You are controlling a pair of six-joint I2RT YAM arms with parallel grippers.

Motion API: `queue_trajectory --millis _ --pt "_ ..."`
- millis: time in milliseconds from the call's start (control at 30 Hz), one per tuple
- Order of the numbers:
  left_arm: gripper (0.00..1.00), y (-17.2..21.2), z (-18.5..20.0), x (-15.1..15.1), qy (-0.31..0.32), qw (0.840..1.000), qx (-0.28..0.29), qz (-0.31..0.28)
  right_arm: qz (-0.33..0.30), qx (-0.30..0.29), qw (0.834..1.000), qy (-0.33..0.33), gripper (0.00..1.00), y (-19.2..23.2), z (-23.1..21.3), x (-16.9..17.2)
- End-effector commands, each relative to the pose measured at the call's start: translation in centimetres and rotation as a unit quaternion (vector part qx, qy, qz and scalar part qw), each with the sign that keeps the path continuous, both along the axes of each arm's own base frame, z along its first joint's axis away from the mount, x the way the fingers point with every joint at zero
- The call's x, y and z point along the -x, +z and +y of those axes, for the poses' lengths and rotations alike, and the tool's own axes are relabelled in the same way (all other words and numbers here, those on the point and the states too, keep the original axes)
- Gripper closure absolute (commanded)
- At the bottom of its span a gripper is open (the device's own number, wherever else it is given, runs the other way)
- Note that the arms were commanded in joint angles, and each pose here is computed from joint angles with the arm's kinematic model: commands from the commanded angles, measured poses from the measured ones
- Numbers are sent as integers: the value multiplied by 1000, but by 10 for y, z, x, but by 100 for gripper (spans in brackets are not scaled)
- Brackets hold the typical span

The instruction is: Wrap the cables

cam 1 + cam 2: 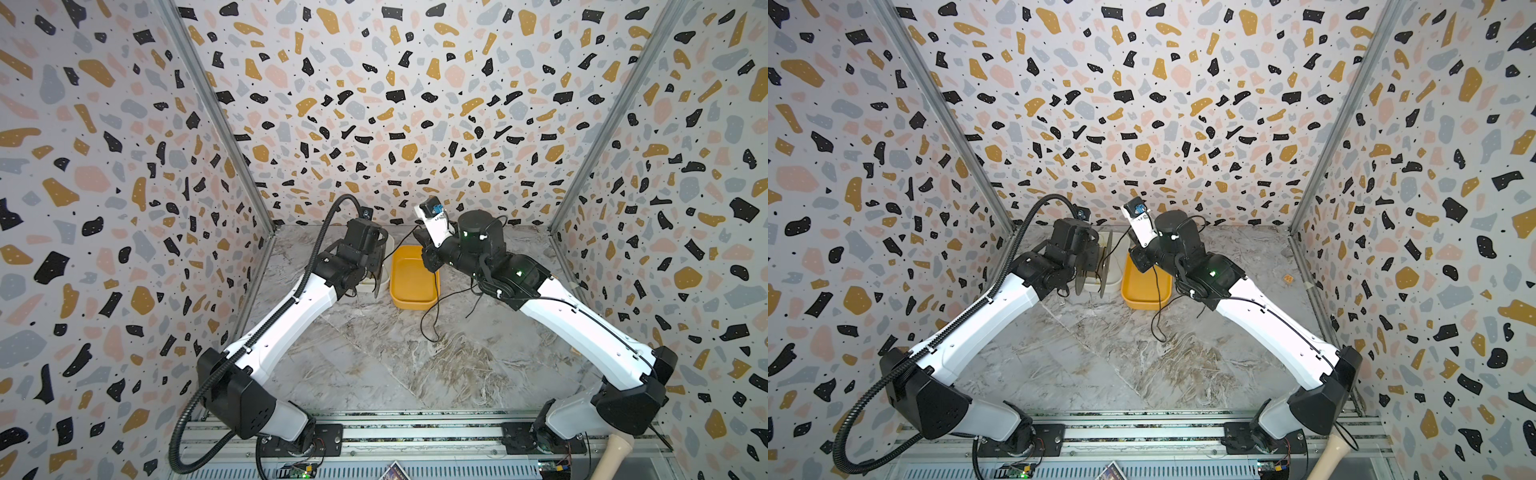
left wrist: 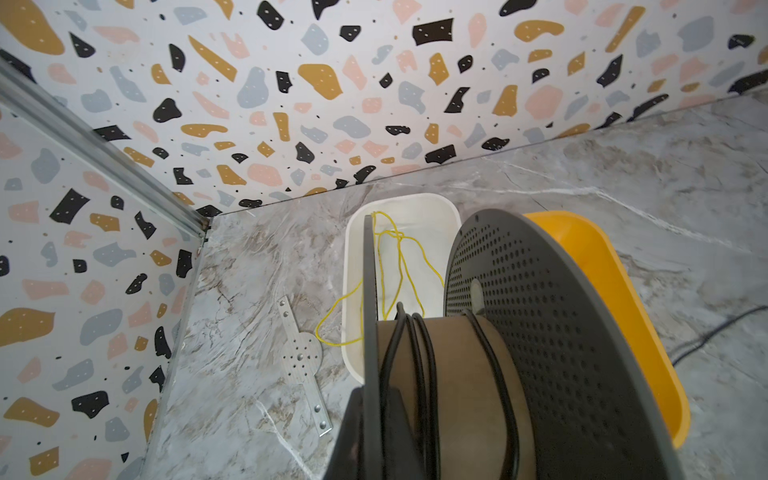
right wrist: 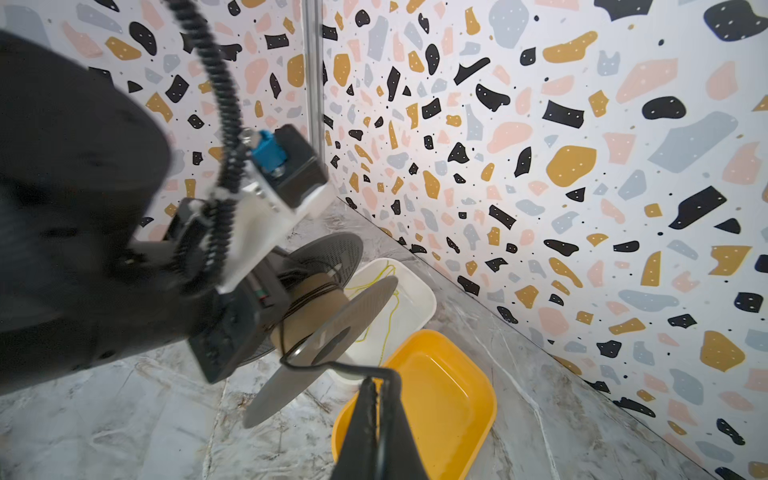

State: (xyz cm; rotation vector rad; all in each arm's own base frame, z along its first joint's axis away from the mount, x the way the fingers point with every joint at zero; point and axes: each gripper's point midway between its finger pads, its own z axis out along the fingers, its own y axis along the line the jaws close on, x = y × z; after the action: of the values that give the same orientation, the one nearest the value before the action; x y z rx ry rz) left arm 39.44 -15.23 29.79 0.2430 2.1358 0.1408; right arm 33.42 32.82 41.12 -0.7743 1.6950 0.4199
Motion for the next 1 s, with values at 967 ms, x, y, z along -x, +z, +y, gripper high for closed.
queue_trajectory --millis 967 --pt "100 140 -60 78 -193 970 127 -73 185 -39 980 60 98 -205 -37 -70"
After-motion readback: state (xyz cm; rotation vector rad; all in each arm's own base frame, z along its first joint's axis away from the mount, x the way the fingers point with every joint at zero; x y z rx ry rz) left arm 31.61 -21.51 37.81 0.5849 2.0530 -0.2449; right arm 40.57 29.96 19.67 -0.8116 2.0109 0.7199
